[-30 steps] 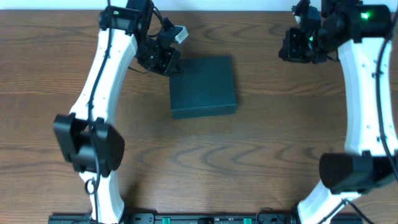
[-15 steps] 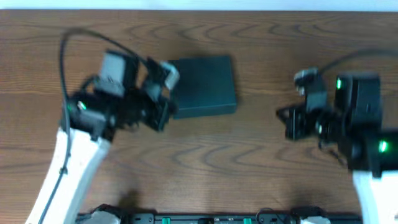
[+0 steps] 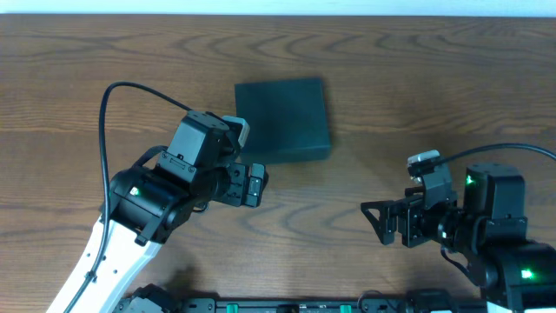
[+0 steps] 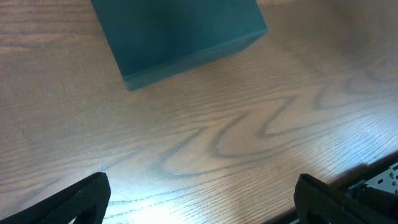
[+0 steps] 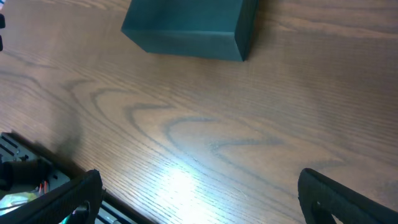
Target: Pack container
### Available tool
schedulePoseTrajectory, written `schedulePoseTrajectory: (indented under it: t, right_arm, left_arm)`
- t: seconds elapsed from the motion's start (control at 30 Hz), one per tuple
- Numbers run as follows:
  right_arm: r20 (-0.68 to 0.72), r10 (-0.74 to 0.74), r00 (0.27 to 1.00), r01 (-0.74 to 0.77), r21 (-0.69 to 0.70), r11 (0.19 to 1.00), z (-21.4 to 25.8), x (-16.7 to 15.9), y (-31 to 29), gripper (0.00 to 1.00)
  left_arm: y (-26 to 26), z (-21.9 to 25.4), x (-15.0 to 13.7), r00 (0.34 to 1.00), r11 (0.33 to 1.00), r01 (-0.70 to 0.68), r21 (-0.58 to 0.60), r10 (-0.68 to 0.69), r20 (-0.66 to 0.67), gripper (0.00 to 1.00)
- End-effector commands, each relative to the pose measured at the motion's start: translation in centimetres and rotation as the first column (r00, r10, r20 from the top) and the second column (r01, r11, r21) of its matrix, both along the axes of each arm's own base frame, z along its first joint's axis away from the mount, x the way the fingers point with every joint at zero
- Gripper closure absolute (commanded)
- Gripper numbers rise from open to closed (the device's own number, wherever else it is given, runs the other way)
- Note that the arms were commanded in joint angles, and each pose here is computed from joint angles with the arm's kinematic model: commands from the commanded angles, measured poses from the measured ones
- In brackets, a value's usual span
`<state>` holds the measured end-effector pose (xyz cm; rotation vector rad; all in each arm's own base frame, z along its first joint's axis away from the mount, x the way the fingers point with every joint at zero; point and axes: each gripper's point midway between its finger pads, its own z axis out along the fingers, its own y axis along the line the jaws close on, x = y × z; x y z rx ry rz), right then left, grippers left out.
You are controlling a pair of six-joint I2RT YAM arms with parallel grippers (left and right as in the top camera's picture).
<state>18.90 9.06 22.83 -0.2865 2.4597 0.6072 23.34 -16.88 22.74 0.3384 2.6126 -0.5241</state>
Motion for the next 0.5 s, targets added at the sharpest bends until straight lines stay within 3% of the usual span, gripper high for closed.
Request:
schedulePoseTrajectory:
  t: [0.0,0.37,0.47]
  right_arm:
    - [-0.004,0.016,1.000,-0.016,0.004,1.000,-0.2,-0.2,0.3,0.01]
    - [-0.004,0.016,1.000,-0.016,0.004,1.000,-0.2,-0.2,0.3,0.01]
    - [-0.004,0.016,1.000,-0.016,0.004,1.000,-0.2,-0.2,0.3,0.01]
  left_arm:
    - [0.3,0.1,0.2,1.000,1.000,-0.028,0.008,0.028,0.008,0.04]
    - [0.3,0.1,0.2,1.000,1.000,-0.028,0.008,0.028,0.008,0.04]
    - [2.4,-0.3,1.1,0.996,0.991,-0.063,0.121,0.056,0.067,0.04]
